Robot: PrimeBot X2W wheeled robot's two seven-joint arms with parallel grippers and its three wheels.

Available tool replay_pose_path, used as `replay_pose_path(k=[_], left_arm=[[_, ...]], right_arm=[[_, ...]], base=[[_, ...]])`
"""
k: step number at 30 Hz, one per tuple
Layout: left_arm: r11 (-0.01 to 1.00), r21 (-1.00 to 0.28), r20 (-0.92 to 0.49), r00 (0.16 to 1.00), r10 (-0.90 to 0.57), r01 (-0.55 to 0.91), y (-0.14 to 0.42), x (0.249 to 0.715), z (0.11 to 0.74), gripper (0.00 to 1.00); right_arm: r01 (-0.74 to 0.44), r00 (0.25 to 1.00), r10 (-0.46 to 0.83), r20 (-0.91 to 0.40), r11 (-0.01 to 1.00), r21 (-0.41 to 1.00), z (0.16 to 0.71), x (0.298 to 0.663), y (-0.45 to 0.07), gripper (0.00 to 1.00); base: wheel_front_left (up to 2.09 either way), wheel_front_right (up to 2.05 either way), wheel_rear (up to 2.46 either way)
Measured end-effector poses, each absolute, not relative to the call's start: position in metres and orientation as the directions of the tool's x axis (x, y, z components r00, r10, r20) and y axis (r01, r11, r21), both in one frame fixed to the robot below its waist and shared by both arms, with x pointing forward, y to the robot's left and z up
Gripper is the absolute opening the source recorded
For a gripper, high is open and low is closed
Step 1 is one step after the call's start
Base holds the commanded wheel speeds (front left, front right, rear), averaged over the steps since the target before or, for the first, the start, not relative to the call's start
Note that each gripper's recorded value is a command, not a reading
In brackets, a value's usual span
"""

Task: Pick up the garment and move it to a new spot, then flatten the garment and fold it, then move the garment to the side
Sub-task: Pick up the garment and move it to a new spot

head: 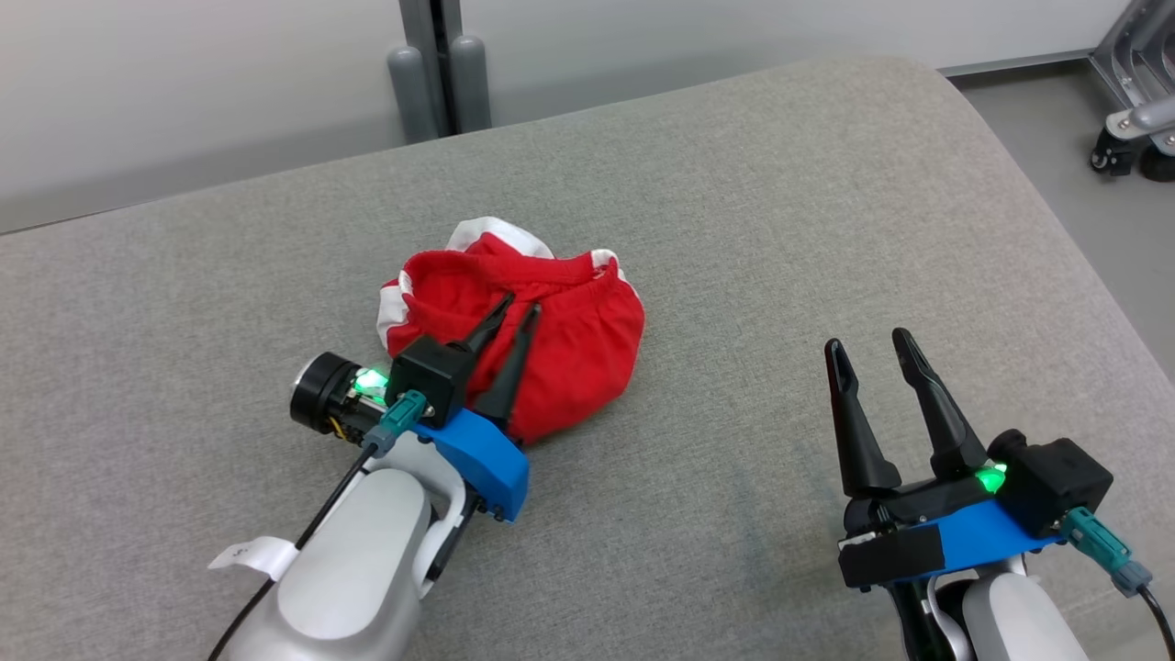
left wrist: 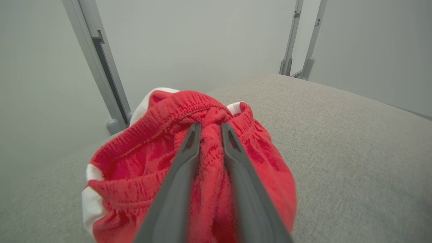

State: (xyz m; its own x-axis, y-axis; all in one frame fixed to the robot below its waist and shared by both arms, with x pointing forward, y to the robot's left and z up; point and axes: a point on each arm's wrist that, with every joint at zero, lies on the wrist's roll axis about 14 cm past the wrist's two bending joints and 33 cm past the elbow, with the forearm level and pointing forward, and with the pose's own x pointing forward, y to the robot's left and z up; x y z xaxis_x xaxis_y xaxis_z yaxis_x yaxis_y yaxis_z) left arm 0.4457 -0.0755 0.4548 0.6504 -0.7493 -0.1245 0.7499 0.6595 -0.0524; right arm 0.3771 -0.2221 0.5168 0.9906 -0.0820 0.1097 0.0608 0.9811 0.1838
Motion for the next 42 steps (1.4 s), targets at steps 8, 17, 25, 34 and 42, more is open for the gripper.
replay_pose_path(k=[8,17,25,34,42], left_arm=[[0.738,-0.061,0.007,0.740,-0.673,0.672,-0.056,0.452,0.490,1.00],[0.887,-0.069,0.172,0.881,-0.441,0.457,0.022,0.459,0.541,1.00],[0.968,-0.054,0.181,0.956,-0.233,0.246,0.103,0.438,0.542,1.00],[0.995,-0.011,0.106,0.989,-0.100,0.102,0.157,0.404,0.516,1.00],[0.999,-0.019,0.066,0.998,-0.026,0.027,0.183,0.379,0.503,1.00]], right_arm=[[0.023,0.992,-0.046,0.121,0.983,0.182,0.520,0.378,-0.210,1.00],[-0.010,0.992,-0.014,0.127,0.984,0.179,0.521,0.379,-0.199,1.00],[-0.052,0.990,0.028,0.141,0.984,0.170,0.524,0.383,-0.185,1.00],[-0.084,0.988,0.062,0.138,0.983,0.160,0.523,0.383,-0.174,1.00],[-0.091,0.989,0.072,0.127,0.984,0.152,0.519,0.380,-0.171,1.00]], base=[[0.00,0.00,0.00],[0.00,0.00,0.00],[0.00,0.00,0.00],[0.00,0.00,0.00],[0.00,0.00,0.00]])
